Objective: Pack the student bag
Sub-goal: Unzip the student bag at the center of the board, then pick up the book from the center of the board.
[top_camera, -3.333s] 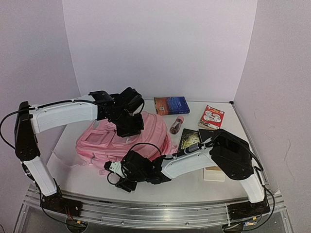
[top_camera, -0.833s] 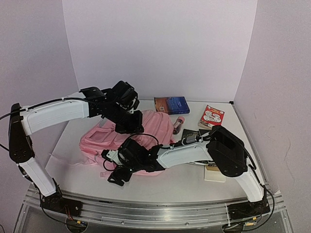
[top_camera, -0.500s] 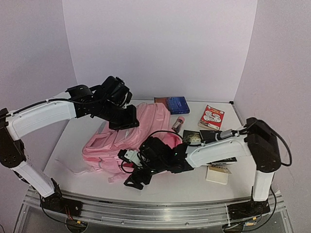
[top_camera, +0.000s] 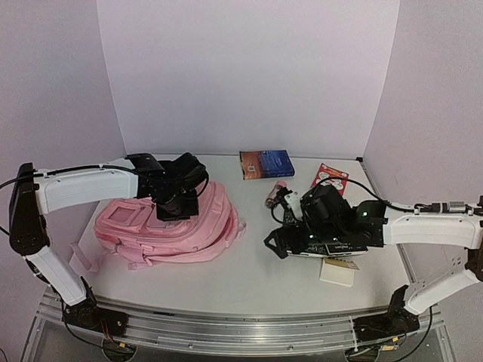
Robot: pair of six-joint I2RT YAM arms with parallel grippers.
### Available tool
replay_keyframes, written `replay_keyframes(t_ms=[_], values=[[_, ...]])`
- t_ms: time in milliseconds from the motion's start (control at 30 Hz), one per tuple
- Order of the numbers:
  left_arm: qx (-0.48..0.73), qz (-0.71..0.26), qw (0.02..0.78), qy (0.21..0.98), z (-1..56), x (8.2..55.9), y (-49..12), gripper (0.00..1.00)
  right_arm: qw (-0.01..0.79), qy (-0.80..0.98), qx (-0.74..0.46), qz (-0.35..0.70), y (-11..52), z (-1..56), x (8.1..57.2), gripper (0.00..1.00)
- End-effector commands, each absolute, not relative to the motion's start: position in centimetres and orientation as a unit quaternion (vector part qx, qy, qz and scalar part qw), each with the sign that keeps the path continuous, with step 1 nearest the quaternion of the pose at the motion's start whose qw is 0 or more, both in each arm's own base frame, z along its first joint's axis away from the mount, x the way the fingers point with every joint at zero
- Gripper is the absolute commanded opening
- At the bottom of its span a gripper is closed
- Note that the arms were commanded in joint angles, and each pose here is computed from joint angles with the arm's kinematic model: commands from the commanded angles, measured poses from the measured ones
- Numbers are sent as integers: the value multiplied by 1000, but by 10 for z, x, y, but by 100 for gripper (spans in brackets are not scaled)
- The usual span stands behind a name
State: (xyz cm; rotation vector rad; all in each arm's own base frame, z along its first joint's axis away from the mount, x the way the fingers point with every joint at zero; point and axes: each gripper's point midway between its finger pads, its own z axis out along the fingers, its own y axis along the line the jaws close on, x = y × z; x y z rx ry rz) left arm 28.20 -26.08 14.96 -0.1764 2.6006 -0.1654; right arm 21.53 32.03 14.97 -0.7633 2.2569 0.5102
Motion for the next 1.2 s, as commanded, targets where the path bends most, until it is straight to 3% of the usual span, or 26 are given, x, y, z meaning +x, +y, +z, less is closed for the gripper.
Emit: replay_keyframes(t_ms=[0,67,167,267,300,533,767,933,1167], values=[[-96,-27,286,953,156,286,-237,8,320,924,-160,133,247,136,246,98],[-80,-48,284,954,157,285,-245,27,312,934,-125,121,224,136,256,98],[-48,-85,284,954,166,284,-260,66,291,945,-82,126,199,136,265,98],[-16,-145,296,944,190,285,-281,94,275,953,-32,124,171,135,275,98],[-4,-173,303,937,201,286,-291,98,267,955,-10,125,160,134,279,98],[89,-339,310,884,253,285,-380,100,194,944,170,208,80,113,300,98],[129,-400,231,878,200,301,-485,100,147,905,275,290,33,79,334,98],[151,-423,191,873,171,308,-555,99,147,902,262,311,27,63,358,97],[141,-440,155,873,128,312,-591,99,120,912,248,303,26,33,354,97]])
